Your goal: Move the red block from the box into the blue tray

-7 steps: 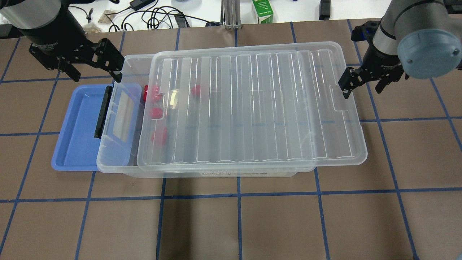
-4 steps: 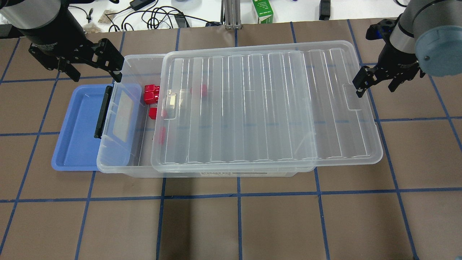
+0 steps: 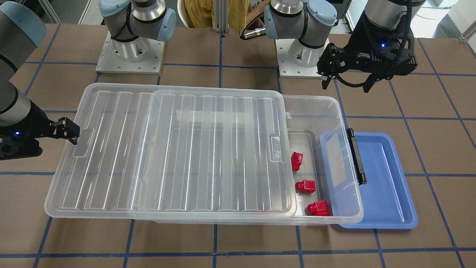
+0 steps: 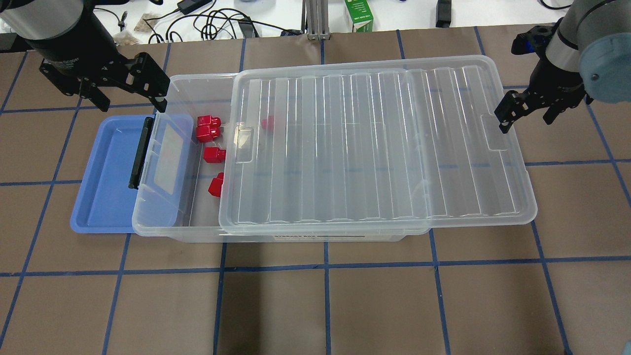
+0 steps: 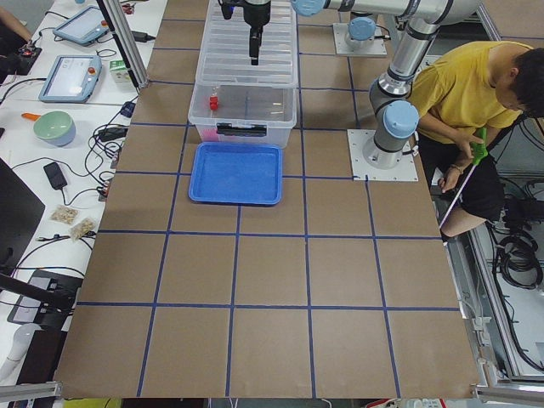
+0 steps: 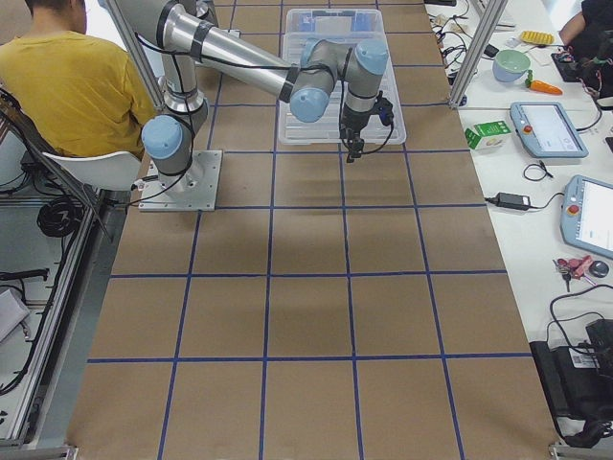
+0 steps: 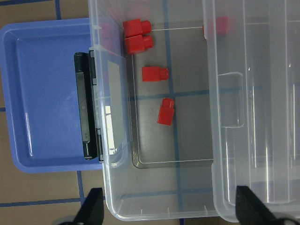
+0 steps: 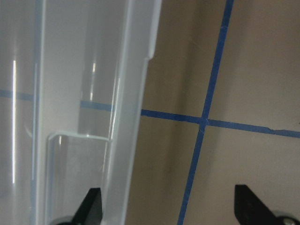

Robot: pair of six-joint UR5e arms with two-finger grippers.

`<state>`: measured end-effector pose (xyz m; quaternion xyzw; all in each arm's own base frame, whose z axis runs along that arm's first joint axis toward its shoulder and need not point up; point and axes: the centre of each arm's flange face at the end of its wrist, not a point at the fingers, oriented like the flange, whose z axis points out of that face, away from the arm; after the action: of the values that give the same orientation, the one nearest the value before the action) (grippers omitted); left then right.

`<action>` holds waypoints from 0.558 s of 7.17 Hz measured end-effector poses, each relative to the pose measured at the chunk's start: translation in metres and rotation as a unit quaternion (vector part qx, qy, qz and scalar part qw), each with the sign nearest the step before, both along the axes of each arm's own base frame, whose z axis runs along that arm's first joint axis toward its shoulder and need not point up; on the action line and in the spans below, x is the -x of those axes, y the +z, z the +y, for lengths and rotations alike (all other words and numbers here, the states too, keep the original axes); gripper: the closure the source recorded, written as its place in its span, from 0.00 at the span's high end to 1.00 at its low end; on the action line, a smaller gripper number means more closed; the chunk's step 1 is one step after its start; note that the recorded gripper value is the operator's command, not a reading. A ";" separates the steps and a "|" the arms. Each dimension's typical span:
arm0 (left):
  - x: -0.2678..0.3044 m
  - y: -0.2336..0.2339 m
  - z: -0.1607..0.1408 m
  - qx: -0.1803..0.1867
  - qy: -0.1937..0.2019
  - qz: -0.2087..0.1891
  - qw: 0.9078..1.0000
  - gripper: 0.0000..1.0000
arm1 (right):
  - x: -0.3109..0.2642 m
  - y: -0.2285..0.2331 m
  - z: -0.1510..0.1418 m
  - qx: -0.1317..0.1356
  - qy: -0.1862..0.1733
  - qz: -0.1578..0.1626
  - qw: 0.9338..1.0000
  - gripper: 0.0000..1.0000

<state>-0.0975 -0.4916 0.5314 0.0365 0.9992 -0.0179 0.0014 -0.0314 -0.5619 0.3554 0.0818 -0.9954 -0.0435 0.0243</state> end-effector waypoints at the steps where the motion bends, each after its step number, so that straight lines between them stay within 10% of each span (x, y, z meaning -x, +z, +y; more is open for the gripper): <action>1: 0.000 0.000 0.000 0.000 0.000 0.000 1.000 1.00 | 0.003 0.000 0.001 -0.002 -0.002 0.005 1.000 1.00; 4: 0.000 -0.001 0.000 -0.001 0.000 0.001 1.000 1.00 | 0.012 0.005 0.003 0.000 -0.012 0.006 1.000 1.00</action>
<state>-0.0977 -0.4915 0.5309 0.0360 0.9992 -0.0173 0.0007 -0.0438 -0.5590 0.3602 0.0700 -0.9961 -0.0443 0.0300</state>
